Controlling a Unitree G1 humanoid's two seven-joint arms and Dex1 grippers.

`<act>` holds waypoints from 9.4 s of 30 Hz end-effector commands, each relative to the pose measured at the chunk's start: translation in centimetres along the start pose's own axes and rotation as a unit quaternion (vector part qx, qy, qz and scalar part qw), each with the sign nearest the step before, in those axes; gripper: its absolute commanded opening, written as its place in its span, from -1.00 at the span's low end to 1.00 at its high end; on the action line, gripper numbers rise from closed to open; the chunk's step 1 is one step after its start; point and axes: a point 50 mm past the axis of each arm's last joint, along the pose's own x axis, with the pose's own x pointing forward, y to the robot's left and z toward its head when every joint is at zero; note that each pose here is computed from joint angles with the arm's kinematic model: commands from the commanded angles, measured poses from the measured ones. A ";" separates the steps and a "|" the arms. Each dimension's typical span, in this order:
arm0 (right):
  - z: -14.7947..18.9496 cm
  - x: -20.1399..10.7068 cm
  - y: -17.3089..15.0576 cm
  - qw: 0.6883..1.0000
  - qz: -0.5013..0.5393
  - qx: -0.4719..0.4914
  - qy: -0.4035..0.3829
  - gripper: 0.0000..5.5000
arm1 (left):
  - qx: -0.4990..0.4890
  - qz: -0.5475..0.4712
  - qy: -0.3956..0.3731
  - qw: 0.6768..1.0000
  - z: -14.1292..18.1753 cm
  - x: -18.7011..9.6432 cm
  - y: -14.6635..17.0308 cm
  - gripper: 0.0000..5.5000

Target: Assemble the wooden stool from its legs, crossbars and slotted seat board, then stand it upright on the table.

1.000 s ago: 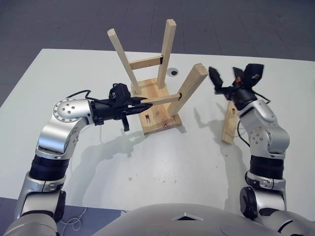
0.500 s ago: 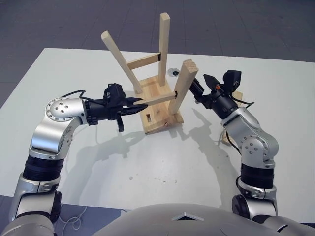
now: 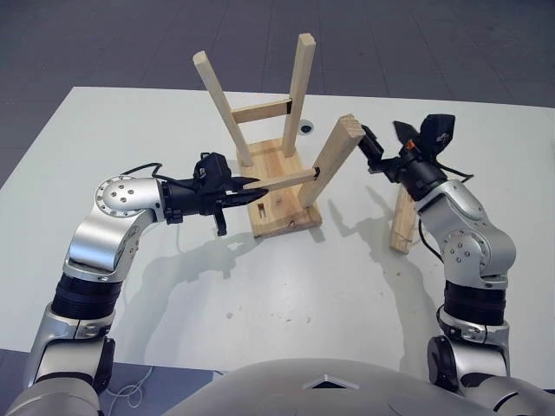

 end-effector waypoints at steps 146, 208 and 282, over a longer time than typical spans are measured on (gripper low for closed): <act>8.0 -2.6 9.4 0.880 0.294 -0.265 -0.263 -0.01 | -0.323 0.132 -0.405 0.845 16.6 0.8 5.1 -0.61; 2.4 -2.4 10.3 0.792 0.607 0.023 0.054 0.19 | -0.198 0.382 -0.179 0.885 3.4 -6.2 5.5 -0.62; -0.5 -7.1 9.0 0.910 0.412 0.024 0.043 -0.20 | -0.241 0.306 -0.163 0.907 2.6 -2.7 3.6 -0.62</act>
